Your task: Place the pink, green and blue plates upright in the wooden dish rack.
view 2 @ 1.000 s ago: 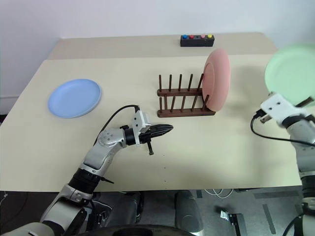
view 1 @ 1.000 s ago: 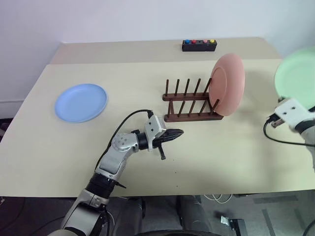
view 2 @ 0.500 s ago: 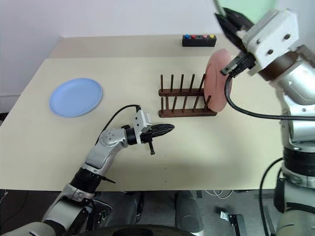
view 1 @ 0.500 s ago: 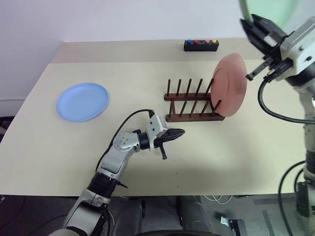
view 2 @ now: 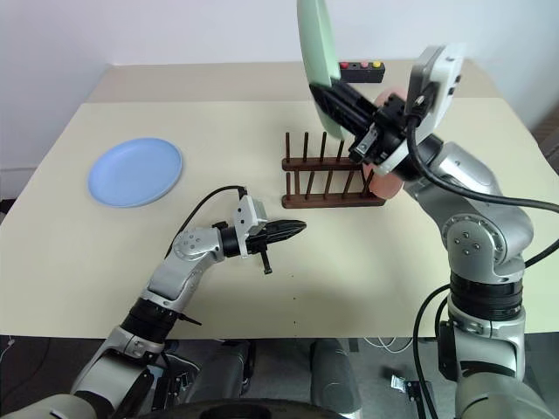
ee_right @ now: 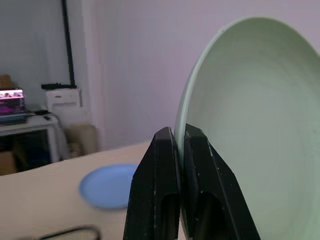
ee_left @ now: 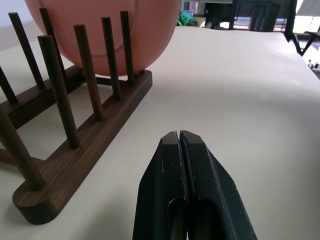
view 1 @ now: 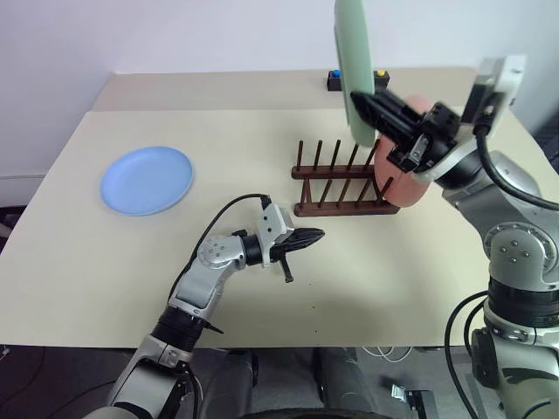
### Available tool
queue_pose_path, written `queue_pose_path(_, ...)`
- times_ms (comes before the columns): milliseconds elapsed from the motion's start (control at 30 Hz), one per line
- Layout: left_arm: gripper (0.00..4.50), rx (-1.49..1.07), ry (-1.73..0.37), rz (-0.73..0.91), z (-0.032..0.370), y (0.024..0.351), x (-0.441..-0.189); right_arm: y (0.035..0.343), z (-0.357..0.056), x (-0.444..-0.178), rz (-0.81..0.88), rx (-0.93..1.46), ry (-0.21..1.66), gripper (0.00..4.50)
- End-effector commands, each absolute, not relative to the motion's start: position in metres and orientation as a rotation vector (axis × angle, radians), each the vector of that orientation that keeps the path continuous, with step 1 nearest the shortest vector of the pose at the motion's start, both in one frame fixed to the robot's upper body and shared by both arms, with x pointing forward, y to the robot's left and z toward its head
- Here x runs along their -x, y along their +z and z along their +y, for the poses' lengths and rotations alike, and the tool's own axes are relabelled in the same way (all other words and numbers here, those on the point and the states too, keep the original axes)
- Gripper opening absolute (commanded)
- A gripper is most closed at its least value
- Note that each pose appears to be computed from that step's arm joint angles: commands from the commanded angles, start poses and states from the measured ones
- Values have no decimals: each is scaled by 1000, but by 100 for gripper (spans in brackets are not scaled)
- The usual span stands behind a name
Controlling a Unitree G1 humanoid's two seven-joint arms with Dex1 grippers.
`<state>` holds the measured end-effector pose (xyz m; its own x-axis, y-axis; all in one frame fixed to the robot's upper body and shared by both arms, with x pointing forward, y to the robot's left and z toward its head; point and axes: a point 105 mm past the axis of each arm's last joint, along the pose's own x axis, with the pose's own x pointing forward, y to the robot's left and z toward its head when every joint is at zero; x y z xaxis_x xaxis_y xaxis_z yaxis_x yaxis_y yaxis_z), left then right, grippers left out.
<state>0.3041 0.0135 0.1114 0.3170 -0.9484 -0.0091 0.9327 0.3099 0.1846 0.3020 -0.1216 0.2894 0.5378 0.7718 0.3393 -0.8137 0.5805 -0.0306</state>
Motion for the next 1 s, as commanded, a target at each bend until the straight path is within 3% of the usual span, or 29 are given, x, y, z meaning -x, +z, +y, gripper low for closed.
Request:
queue_pose_path(33, 0, -163, -1246, -154, 13, 123, -302, 298, -129, -296, -356, -248, 968, 12)
queue_pose_path(400, 0, -165, -1250, -154, 12, 122, -303, 273, -139, -312, -221, -356, 899, 12)
queue_pose_path(900, 0, -171, -1245, -157, 13, 123, -304, 270, -150, -322, -193, -507, 857, 12)
queue_pose_path(1000, 0, -172, -1245, -157, 13, 123, -304, 269, -150, -321, -189, -512, 862, 106)
